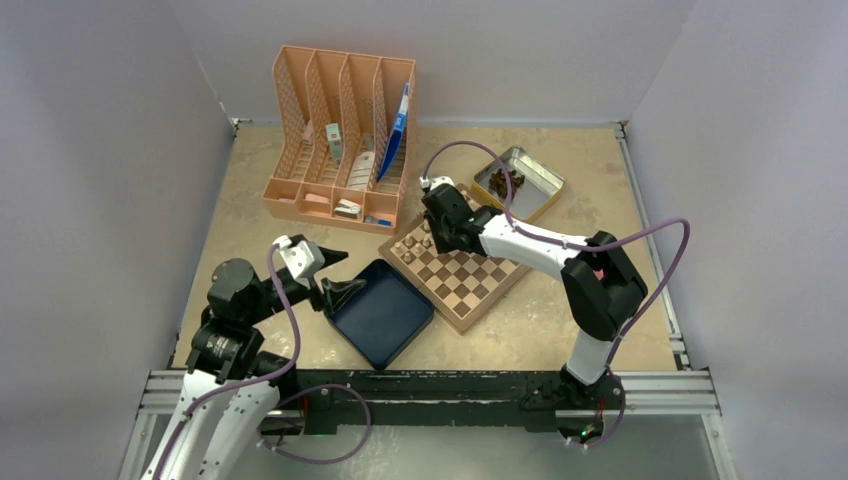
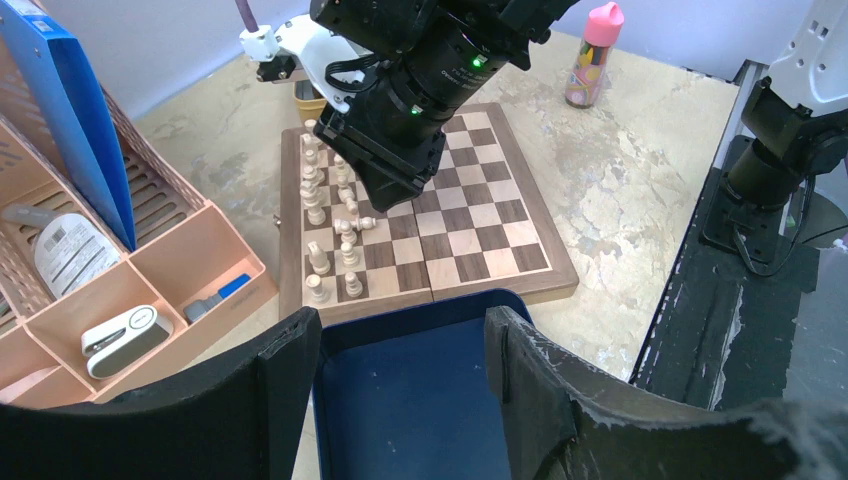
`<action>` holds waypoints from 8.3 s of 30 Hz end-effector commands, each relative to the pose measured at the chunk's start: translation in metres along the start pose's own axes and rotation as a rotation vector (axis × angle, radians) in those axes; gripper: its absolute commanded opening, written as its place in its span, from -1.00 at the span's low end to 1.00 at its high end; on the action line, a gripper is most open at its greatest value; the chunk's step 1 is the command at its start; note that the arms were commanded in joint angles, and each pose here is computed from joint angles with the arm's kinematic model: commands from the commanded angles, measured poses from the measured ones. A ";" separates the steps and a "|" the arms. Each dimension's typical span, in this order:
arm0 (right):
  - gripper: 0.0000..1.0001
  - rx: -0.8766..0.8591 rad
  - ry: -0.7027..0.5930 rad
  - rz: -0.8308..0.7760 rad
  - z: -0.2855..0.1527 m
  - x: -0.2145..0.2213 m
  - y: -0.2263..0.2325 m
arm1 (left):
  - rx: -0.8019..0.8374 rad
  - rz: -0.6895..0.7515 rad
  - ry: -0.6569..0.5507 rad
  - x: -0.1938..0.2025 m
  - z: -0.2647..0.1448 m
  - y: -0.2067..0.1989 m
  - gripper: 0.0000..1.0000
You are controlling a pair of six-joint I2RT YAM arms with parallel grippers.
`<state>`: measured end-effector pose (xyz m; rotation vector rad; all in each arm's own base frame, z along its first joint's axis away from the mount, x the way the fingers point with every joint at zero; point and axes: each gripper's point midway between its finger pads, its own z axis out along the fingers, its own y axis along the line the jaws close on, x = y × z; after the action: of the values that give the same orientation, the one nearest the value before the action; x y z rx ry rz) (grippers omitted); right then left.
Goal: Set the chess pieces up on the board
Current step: Pick up the chess piece from the chessboard, then place the chess piece on the chessboard.
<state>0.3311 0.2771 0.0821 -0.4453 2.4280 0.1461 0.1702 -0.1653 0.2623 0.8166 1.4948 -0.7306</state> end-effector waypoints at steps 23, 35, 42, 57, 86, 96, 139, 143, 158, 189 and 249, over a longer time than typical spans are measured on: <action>-0.45 -0.053 -0.050 -0.055 0.028 0.001 0.010 | 0.023 0.019 -0.036 -0.012 -0.001 -0.005 0.22; -0.49 -0.044 -0.047 -0.067 0.035 0.002 0.009 | 0.029 0.020 -0.035 -0.012 -0.001 -0.006 0.22; -0.64 -0.041 -0.054 -0.062 0.029 -0.001 0.008 | 0.026 0.026 -0.040 -0.013 -0.001 -0.006 0.22; -0.72 -0.053 -0.150 0.006 -0.022 -0.029 0.001 | 0.019 0.043 -0.049 -0.013 -0.001 -0.004 0.22; -0.72 -1.063 -0.165 -0.196 -0.183 0.031 0.141 | 0.636 0.418 -0.100 -0.014 0.031 -0.043 0.15; -0.76 -1.114 -0.226 -0.207 -0.207 0.028 0.147 | 0.714 0.304 -0.055 0.011 0.034 -0.050 0.21; -0.41 -1.164 -0.337 -0.173 -0.234 0.002 0.151 | 0.836 0.101 -0.097 -0.023 0.023 -0.069 -1.00; -0.09 -1.136 -0.457 -0.074 -0.252 -0.020 0.142 | 0.824 0.070 -0.087 -0.026 0.023 -0.069 -1.00; 0.26 -1.459 -0.632 0.371 -0.336 -0.053 0.127 | 0.491 0.028 -0.326 -0.083 0.030 -0.047 -1.00; -0.15 -1.485 -0.599 0.506 -0.336 -0.077 0.130 | 0.425 -0.034 -0.505 -0.094 0.022 -0.044 -1.00; -0.85 -0.276 -0.553 0.233 -0.188 -0.103 0.017 | 0.044 -0.087 -0.077 -0.014 0.029 0.008 0.57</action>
<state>0.2660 0.3083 0.3100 -0.1855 1.8324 0.9124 0.1874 -0.1971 0.2779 0.7671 1.4103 -0.9665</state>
